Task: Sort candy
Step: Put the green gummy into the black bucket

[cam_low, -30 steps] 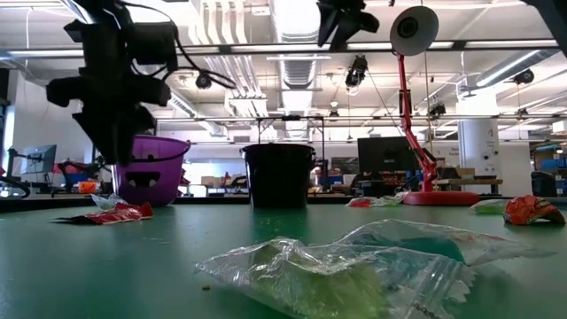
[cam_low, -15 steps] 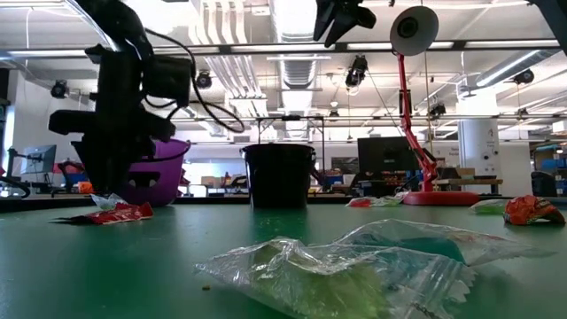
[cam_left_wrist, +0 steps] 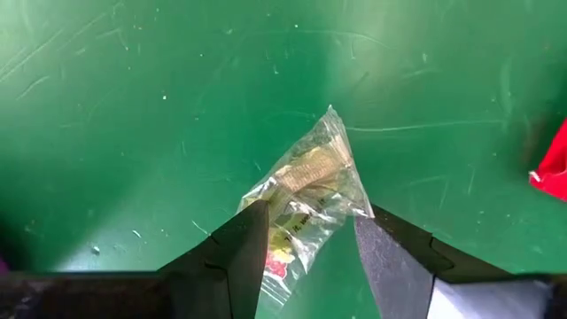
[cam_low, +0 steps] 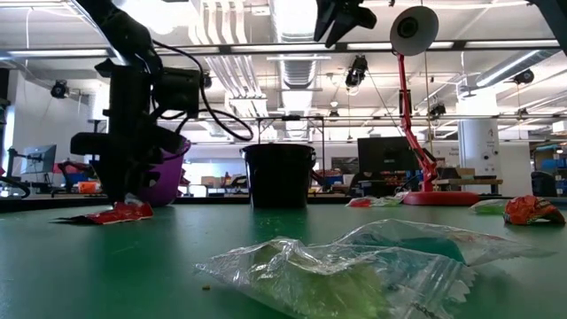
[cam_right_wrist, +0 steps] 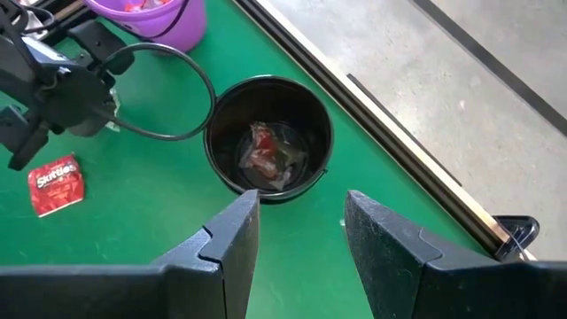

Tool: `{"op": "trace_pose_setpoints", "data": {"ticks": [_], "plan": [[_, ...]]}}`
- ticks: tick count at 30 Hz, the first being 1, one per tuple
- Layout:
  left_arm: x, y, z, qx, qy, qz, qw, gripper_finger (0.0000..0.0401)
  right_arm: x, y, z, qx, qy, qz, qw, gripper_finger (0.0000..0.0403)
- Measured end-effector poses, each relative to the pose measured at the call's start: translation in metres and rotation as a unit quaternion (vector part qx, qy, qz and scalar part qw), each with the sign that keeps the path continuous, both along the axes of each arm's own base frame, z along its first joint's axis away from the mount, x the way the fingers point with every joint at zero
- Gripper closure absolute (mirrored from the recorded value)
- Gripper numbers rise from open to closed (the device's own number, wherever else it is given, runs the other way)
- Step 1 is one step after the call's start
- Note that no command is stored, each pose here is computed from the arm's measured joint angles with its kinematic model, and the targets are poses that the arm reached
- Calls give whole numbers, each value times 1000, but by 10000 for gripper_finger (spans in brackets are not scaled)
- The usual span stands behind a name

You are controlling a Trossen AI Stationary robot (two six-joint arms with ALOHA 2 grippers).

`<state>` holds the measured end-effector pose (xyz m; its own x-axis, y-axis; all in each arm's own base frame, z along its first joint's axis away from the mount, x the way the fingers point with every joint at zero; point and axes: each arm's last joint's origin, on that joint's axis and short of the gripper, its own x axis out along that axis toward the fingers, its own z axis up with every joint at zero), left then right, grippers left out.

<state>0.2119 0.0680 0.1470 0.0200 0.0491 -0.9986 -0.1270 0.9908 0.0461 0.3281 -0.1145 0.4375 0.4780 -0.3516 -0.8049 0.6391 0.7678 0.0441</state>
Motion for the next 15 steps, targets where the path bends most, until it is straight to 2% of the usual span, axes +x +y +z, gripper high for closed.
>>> {"op": "trace_pose_setpoints", "data": {"ticks": [5,8,13,15], "plan": [[-3,-1,-1,-6,13,4,1000,264,-1,0,-1,2,5,0,1000,243],[-3,-1,-1,-8,13,3,1000,300,-1,0,-1,2,5,0,1000,243],[-3,-2,-1,-17,11,1,1000,383,-1,0,-1,2,5,0,1000,243],[-3,-2,-1,-20,11,-1,1000,394,-1,0,-1,2,6,0,1000,243]]}}
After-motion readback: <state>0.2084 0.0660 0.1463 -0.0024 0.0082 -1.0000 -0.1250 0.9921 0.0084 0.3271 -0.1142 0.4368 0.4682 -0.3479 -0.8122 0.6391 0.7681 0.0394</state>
